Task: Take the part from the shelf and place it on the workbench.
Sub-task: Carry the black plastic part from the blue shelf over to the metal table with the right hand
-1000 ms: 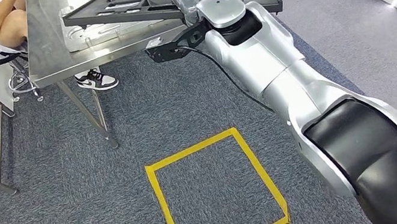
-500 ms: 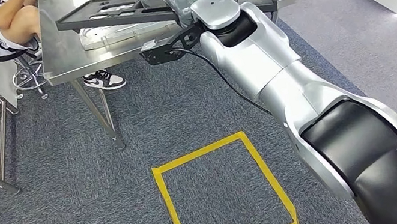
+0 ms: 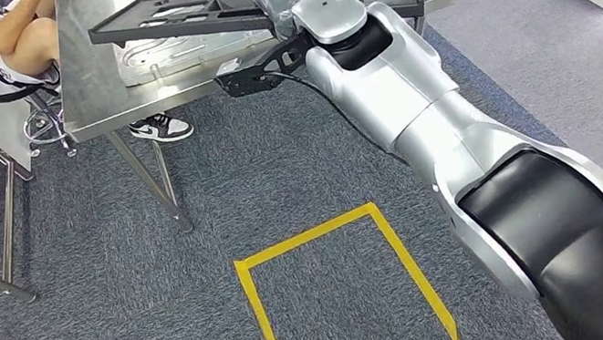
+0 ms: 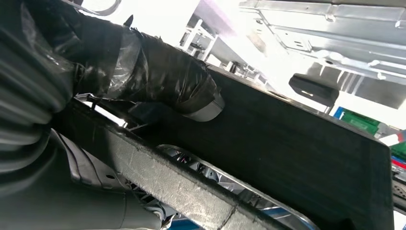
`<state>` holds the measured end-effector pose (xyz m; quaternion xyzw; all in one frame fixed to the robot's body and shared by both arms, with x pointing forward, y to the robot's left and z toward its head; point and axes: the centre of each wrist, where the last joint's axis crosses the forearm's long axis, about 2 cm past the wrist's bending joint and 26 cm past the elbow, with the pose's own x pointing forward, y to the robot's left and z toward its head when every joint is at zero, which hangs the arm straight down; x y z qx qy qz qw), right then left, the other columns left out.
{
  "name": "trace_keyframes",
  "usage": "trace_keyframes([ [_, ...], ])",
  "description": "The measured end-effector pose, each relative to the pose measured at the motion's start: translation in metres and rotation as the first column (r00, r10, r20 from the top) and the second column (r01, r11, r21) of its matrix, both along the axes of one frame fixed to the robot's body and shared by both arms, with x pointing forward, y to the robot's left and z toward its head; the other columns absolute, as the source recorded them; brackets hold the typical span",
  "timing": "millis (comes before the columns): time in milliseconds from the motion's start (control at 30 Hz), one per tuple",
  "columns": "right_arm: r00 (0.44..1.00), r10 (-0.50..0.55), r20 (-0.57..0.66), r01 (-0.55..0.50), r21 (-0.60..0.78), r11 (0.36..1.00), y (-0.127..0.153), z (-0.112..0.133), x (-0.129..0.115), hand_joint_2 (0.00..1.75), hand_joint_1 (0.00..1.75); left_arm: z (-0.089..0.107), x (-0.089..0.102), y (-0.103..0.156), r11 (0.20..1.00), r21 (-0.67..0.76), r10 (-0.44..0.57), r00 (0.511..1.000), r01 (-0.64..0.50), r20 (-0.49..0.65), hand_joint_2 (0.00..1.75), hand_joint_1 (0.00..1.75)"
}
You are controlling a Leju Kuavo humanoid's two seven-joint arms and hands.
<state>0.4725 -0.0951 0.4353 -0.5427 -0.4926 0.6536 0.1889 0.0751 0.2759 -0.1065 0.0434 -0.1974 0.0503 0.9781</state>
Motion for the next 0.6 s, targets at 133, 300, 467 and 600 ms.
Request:
trace_keyframes([
  [133, 1.0, -0.002, 0.006, 0.002, 0.0, 1.0, 0.0005, 0.002, -0.0003, 1.75, 1.75, 0.0, 0.0003, 0.0008, 1.0, 0.006, -0.001, 1.0, 0.001, -0.003, 1.75, 0.0],
  [300, 1.0, -0.005, 0.012, 0.005, 0.001, 1.0, -0.0001, 0.0036, -0.0001, 1.75, 1.75, 0.0002, 0.0013, 0.0026, 1.0, 0.01, -0.001, 1.0, 0.002, -0.004, 1.75, 0.0],
  [467, 1.0, -0.012, 0.007, 0.012, -0.001, 1.0, -0.0026, 0.002, 0.0011, 1.75, 1.75, 0.0003, 0.0023, 0.0034, 1.0, 0.012, -0.007, 1.0, 0.007, -0.005, 1.75, 0.0],
  [600, 1.0, -0.016, 0.011, 0.016, 0.0, 1.0, -0.003, 0.003, 0.0013, 1.75, 1.75, 0.0003, 0.0022, 0.0029, 1.0, 0.012, -0.01, 1.0, 0.01, -0.006, 1.75, 0.0],
])
